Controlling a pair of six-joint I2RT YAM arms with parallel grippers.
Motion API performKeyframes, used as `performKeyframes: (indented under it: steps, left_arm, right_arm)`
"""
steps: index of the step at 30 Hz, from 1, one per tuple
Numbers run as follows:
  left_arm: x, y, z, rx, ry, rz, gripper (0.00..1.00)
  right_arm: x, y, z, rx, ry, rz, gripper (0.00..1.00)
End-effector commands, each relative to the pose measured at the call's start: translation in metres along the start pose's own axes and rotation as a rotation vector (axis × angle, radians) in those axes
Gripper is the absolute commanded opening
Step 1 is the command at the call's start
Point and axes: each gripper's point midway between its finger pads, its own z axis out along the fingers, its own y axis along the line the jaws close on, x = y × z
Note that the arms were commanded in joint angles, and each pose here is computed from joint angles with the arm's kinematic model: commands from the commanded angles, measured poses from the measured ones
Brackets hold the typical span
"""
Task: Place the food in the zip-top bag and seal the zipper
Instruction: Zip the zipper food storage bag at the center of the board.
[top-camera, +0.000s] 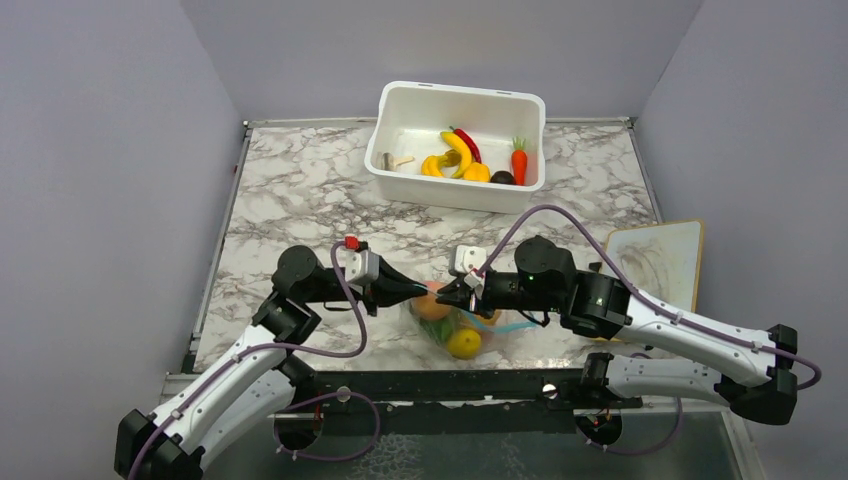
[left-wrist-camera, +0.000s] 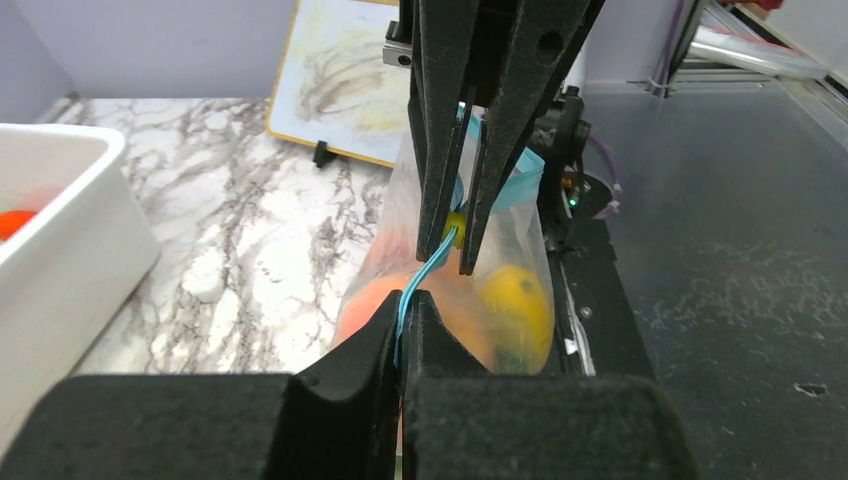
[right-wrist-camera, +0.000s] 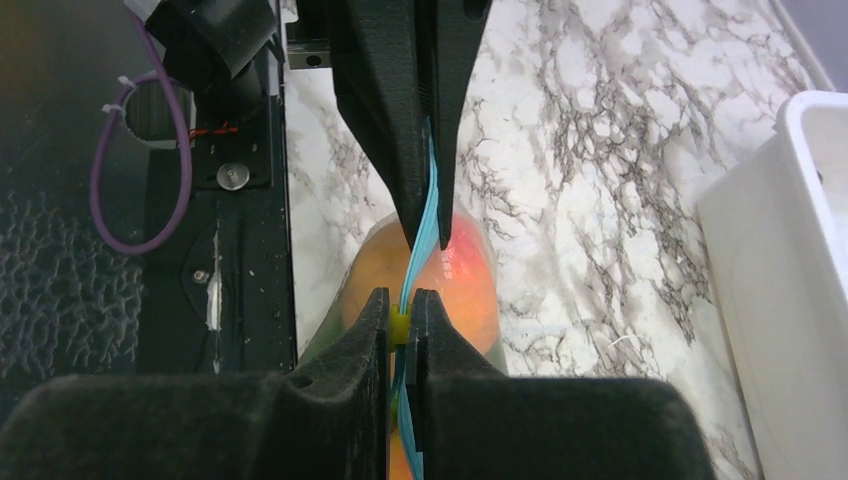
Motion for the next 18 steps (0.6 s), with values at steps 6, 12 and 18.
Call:
performKeyframes:
  steps: [6,12,18]
  left_arm:
    - [-0.052,0.061,-0.030,-0.457,-0.136,0.158,0.00]
    - [-0.059,0.076,-0.044,-0.578,-0.137,0.198,0.00]
    - [-0.050,0.099,-0.069,-0.762,-0.049,0.213,0.00]
  right_arm:
    - [-0.007,-0.015,-0.037,0.128,-0.003,0.029,0.01]
    - [0.008,-0.018,-0.061,0.193,0.034,0.056,0.01]
    - [0.009,-0.014,-0.077,0.207,0.020,0.098,0.01]
